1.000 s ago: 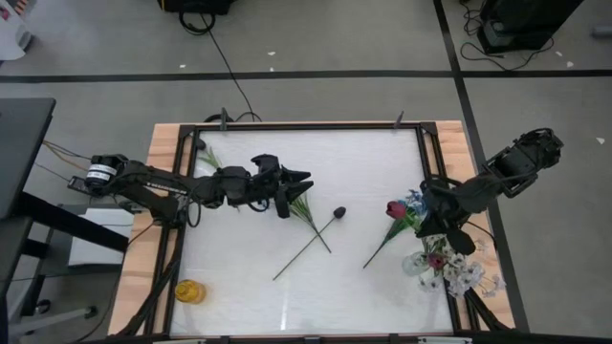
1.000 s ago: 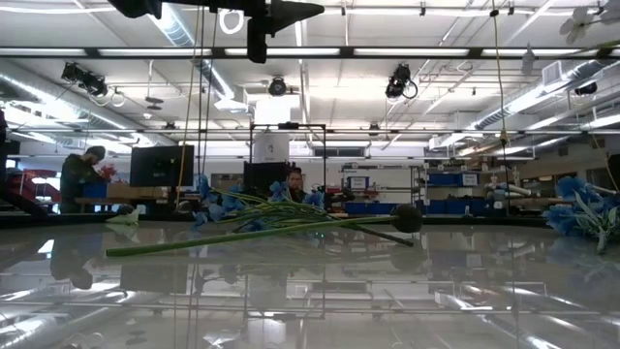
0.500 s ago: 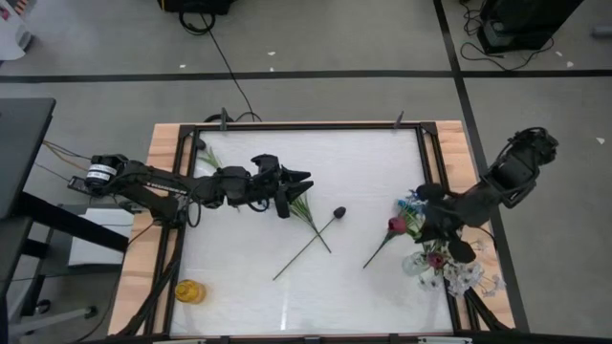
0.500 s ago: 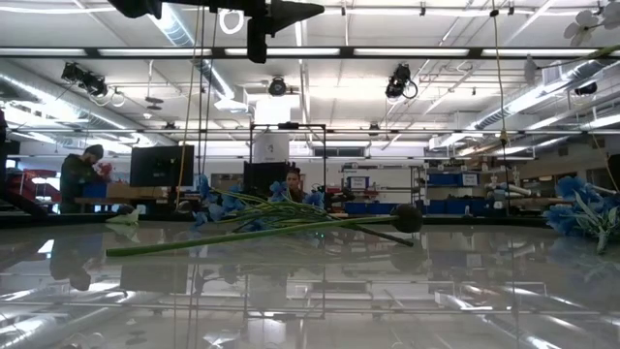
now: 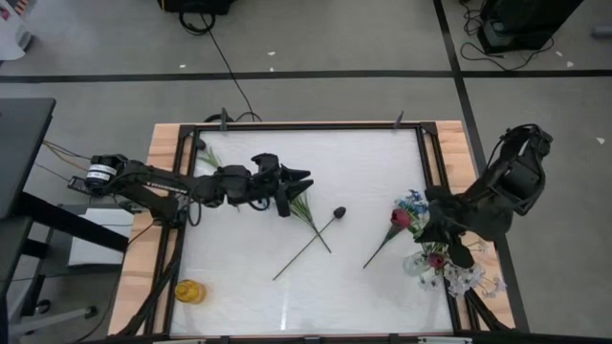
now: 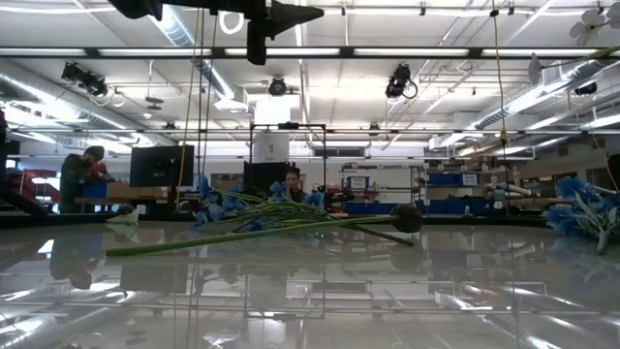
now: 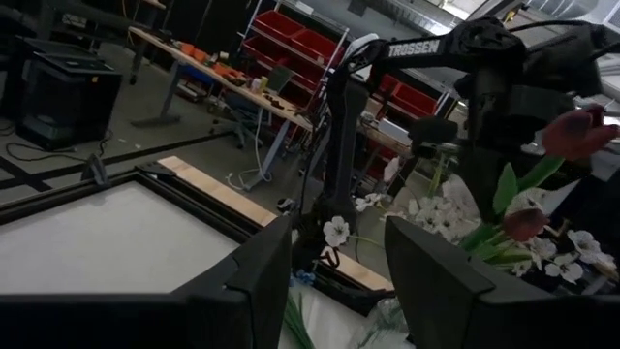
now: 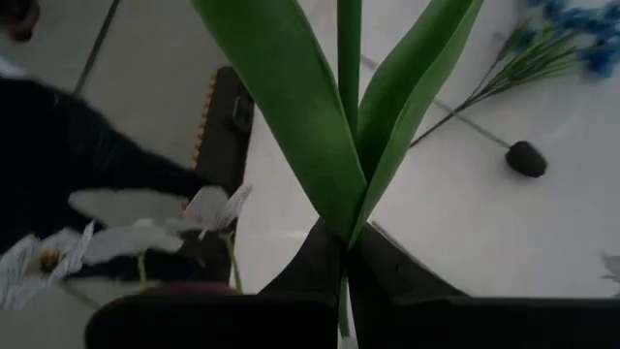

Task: Sort flowers into vase by color
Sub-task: Put the red tulip into the transparent vase

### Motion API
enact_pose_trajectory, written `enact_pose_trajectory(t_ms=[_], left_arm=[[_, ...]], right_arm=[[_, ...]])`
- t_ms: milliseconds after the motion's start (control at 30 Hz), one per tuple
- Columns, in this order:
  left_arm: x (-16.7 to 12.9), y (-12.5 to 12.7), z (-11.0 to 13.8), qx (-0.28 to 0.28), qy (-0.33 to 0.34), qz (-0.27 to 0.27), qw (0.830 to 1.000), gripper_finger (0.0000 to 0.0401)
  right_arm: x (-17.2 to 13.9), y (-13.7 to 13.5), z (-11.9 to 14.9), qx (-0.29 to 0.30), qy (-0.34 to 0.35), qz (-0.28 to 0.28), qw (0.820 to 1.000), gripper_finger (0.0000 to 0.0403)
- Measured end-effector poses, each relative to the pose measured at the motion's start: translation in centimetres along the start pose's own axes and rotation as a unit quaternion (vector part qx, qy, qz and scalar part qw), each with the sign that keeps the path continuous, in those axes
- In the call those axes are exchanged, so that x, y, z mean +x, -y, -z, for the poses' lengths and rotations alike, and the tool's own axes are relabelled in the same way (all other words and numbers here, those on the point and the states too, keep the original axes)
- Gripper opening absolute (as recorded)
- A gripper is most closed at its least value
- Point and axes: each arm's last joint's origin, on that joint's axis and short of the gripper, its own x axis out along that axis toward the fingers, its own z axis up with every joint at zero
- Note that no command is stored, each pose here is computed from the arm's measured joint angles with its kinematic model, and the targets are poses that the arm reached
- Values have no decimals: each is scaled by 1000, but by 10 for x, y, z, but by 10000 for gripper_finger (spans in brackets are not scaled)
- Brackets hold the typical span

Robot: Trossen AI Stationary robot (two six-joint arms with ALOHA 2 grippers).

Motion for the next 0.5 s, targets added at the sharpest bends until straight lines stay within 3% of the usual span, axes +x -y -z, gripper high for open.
enact_pose_trajectory(t_ms=[500], left_arm=[[2,-7,-4,11,-3,5,1000,173]], right_arm=[[11,-24,19,1,-28,21,999,12]])
